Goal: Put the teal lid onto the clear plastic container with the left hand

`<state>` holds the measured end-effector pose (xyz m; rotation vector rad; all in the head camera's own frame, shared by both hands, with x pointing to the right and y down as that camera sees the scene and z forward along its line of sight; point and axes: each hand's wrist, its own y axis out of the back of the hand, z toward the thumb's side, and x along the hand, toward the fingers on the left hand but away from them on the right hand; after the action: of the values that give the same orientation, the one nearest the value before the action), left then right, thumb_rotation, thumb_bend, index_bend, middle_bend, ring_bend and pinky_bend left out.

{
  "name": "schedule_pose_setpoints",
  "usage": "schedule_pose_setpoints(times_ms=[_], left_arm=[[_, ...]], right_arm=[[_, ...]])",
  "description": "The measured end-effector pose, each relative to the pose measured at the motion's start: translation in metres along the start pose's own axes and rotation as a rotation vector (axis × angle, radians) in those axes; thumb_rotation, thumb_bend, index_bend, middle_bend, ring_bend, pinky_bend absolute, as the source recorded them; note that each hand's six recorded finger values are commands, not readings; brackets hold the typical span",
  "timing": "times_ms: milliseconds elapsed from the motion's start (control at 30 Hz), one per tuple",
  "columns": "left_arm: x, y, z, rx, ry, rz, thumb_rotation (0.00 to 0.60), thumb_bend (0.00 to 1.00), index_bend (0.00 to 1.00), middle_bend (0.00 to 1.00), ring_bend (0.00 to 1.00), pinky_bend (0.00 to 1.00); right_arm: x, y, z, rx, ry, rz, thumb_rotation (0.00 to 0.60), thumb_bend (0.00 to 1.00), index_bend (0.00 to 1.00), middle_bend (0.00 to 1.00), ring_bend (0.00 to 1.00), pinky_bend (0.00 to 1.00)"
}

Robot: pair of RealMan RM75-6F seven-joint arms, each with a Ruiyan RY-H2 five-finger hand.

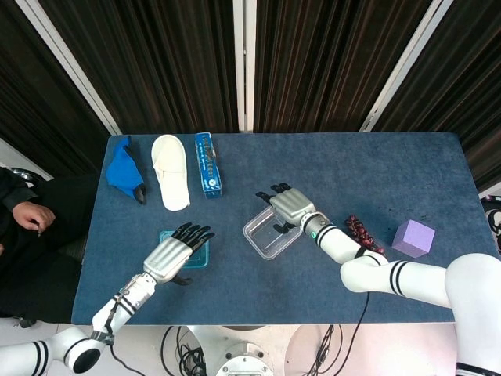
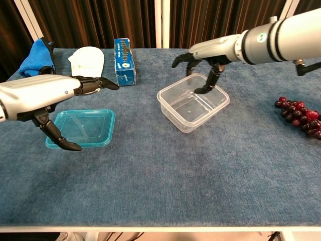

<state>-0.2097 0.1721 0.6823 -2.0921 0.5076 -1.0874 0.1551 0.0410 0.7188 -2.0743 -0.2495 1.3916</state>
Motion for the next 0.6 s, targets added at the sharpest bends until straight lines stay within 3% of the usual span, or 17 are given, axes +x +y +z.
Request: schedule_pose_setpoints(times_ms=[100,200,467,600], left_arm=[[0.003,0.0,-0.001,0.0,0.005,-0.001,0.6,0.0,0.02,0.01,0.0,0.0],[0.004,0.001,-0.003,-0.002,0.013,0.002,0.6,0.0,0.02,0.01,0.0,0.0],[0.0,0.003,-0.009,-0.014,0.029,0.016,0.6,0.0,0.02,0.01,0.0,0.0],[0.0,0.004,-0.007,-0.019,0.026,0.018,0.6,0.0,0.02,0.01,0.0,0.0]], right_arm=[[0.011,-0.004,-0.012,-0.003,-0.026,0.011,0.6,0.2,0.0,0.24,0.0,0.0],[0.022,-0.004,-0.02,-0.002,-0.042,-0.003,0.6,0.02,0.0,0.03,0.0,0.0],[0.057,-0.001,-0.016,0.044,0.032,-0.117,0.6,0.0,0.0,0.0,0.0,0.0],[0.076,-0.011,-0.014,0.096,0.072,-0.161,0.6,0.0,0.0,0.0,0.0,0.0]])
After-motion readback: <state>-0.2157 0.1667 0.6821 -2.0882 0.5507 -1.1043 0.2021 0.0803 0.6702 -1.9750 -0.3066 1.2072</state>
